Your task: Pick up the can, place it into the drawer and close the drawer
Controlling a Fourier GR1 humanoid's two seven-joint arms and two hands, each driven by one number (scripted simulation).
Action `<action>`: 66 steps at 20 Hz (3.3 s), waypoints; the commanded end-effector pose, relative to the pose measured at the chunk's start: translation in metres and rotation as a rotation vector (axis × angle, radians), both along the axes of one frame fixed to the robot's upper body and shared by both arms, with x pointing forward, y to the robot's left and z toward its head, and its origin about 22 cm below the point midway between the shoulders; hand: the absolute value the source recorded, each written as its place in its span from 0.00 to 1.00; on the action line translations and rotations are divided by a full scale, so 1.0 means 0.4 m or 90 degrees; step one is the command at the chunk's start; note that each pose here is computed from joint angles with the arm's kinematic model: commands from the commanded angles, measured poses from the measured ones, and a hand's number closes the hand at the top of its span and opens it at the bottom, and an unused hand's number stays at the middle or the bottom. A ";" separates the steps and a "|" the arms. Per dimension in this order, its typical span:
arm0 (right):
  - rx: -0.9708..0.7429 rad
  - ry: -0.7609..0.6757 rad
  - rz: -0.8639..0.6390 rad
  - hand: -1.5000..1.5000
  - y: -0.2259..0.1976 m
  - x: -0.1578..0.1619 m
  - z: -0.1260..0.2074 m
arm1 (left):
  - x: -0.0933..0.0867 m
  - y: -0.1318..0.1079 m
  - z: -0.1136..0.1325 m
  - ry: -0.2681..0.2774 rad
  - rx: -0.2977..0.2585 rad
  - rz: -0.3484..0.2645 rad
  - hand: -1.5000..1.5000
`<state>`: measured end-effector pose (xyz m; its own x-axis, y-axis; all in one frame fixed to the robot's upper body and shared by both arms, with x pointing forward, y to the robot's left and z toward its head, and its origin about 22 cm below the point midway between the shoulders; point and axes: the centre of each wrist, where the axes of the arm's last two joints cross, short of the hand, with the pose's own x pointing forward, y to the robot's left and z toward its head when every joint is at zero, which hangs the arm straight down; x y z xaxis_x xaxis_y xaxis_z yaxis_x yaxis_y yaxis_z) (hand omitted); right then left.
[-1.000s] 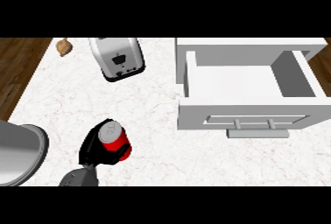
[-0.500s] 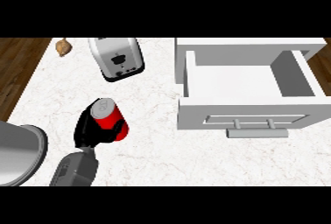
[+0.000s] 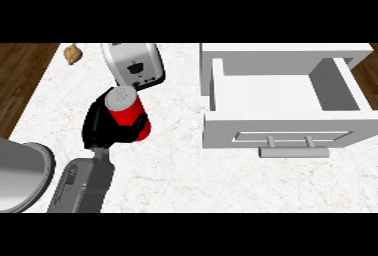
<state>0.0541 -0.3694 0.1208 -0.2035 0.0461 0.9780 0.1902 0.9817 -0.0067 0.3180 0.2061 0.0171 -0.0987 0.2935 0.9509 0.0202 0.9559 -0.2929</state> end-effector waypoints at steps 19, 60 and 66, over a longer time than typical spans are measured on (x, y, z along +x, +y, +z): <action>-0.003 0.000 0.004 0.00 0.014 0.005 0.016 | 0.130 -0.249 0.372 -0.046 0.051 -0.016 1.00; 0.017 -0.023 0.044 0.00 0.046 0.069 0.008 | 0.262 -0.547 0.452 0.019 0.135 -0.007 1.00; 0.012 -0.018 0.038 0.00 0.042 0.076 0.046 | 0.251 -0.557 0.418 0.008 0.169 0.015 1.00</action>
<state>0.0876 -0.3586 0.1290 -0.2332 0.0194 0.9722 0.1349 0.9908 0.0126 0.4173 -0.0171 0.1918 -0.0854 0.0574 0.9947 0.0230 0.9982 -0.0556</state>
